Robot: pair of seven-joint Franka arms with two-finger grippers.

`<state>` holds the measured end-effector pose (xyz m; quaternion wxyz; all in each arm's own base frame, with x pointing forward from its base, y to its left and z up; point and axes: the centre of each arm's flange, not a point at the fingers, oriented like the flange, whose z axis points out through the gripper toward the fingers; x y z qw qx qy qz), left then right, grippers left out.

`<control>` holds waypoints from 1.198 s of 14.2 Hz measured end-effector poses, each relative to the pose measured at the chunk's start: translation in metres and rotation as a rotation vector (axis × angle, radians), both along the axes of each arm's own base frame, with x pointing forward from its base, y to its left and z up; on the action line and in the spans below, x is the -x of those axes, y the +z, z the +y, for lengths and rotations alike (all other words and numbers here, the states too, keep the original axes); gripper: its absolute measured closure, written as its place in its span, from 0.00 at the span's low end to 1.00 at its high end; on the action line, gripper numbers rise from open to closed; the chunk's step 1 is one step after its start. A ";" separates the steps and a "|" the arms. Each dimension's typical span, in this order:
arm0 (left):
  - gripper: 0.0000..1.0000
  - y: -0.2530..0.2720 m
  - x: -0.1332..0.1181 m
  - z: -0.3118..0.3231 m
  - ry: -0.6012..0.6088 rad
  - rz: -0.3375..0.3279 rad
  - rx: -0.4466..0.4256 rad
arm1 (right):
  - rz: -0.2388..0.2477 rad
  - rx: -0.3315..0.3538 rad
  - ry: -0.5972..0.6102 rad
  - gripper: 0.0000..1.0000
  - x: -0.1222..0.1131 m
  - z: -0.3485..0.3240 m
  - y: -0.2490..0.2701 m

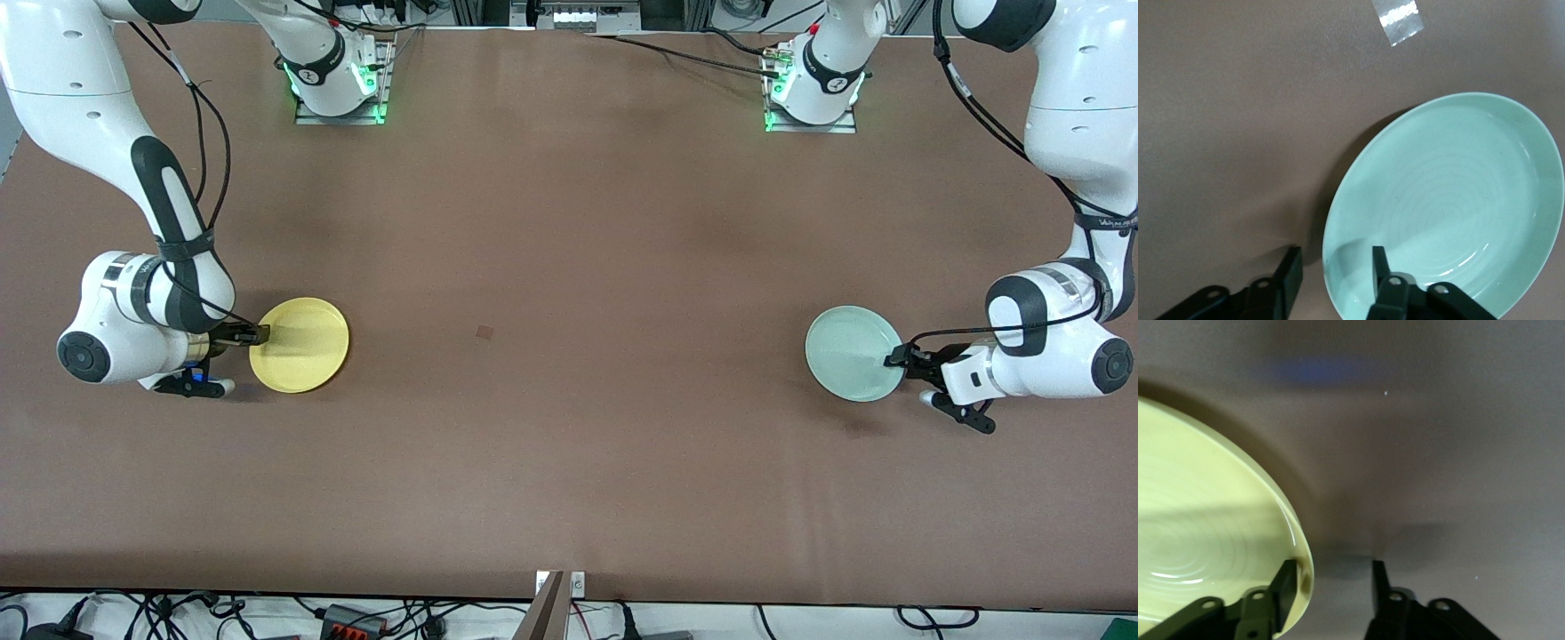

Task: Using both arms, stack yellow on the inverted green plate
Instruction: 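Grasp the yellow rim with the right gripper while the left gripper grasps green, then lift and flip the green plate upside down with the left gripper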

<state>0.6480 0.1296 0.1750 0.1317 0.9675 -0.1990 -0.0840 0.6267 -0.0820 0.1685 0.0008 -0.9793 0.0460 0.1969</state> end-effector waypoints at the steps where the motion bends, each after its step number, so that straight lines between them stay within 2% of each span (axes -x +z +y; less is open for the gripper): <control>1: 0.63 0.000 0.000 0.002 -0.007 -0.005 0.001 | -0.003 -0.001 0.000 0.60 -0.001 0.000 0.001; 2: 0.77 -0.001 0.001 0.003 -0.012 -0.008 0.002 | -0.003 -0.001 0.000 0.60 -0.001 0.000 0.001; 3: 0.86 -0.001 0.000 0.003 -0.015 -0.009 0.003 | -0.003 -0.001 0.000 0.67 -0.002 0.000 0.002; 4: 0.96 -0.001 0.000 0.002 -0.019 -0.011 0.004 | -0.003 -0.002 0.001 0.81 -0.002 0.001 0.002; 5: 0.97 0.000 0.000 0.002 -0.023 -0.012 0.005 | 0.000 -0.004 0.001 0.91 -0.003 0.002 0.005; 6: 0.97 0.000 0.000 0.002 -0.025 -0.013 0.006 | 0.000 -0.007 0.000 0.95 -0.004 0.002 0.008; 8: 0.97 0.001 -0.001 0.002 -0.030 -0.020 0.005 | 0.004 -0.009 0.000 0.95 -0.004 0.003 0.008; 10: 0.97 0.016 -0.014 0.003 -0.033 -0.066 -0.005 | 0.035 -0.017 0.007 0.95 -0.003 0.004 0.011; 13: 0.97 0.067 -0.041 0.006 -0.086 -0.154 -0.070 | 0.086 -0.039 0.037 0.97 -0.021 0.011 0.062; 15: 0.97 0.106 -0.054 0.003 -0.156 -0.197 -0.150 | 0.060 -0.051 0.057 0.97 -0.039 0.016 0.109; 17: 0.97 0.142 -0.067 -0.018 -0.232 -0.231 -0.221 | 0.030 -0.064 0.070 0.97 -0.048 0.026 0.132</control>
